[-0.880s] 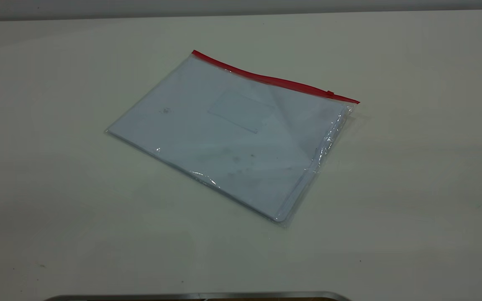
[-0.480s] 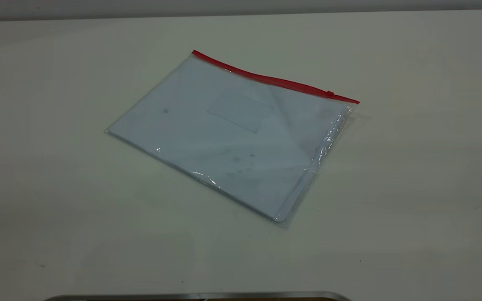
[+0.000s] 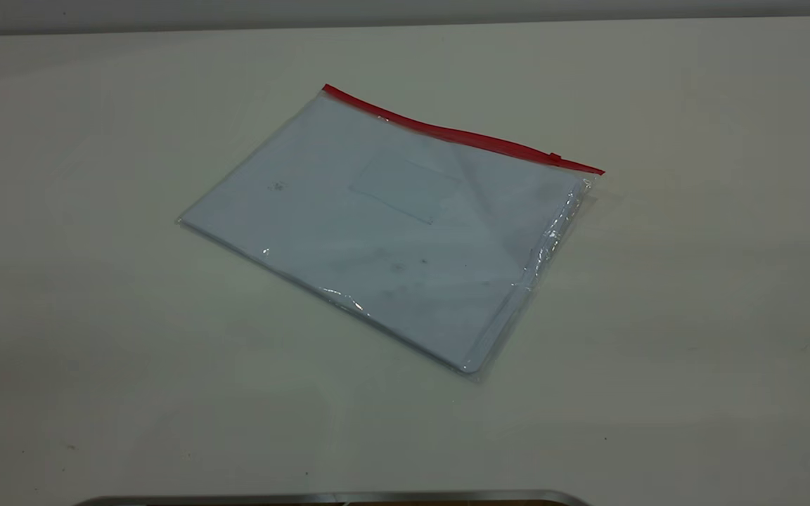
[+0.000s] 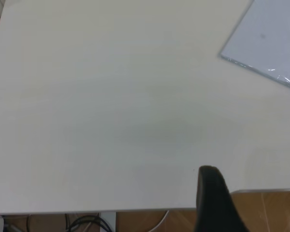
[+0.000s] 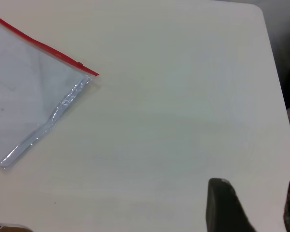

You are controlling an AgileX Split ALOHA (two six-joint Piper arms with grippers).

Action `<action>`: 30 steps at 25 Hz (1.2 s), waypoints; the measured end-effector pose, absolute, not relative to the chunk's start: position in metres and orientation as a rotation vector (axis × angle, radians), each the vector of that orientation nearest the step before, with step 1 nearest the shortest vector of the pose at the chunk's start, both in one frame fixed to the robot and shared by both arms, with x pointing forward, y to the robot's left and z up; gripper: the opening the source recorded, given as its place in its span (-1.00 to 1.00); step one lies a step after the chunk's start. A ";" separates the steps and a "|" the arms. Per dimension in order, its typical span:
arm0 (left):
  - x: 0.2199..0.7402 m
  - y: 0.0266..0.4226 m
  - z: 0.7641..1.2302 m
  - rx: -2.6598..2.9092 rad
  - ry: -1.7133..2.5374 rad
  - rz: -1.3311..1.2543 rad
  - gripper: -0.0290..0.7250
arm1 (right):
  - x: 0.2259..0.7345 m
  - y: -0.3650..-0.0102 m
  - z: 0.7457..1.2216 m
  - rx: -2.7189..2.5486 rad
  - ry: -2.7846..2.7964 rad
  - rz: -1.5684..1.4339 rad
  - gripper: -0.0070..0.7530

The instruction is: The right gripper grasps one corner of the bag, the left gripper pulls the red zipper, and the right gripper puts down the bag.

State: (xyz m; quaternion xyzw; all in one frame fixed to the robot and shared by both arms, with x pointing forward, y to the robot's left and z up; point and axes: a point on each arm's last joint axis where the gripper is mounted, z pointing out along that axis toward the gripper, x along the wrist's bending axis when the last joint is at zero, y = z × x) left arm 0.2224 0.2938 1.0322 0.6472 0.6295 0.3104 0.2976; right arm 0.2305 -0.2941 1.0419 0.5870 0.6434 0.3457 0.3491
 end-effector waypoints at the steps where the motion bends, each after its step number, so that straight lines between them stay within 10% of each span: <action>1: 0.222 0.294 1.032 1.720 1.673 0.825 0.34 | 0.230 -0.294 1.042 1.521 1.667 0.896 -0.09; 30: 0.226 0.287 1.046 1.649 1.590 0.792 0.34 | 0.235 -0.281 1.045 1.530 1.736 1.060 -0.02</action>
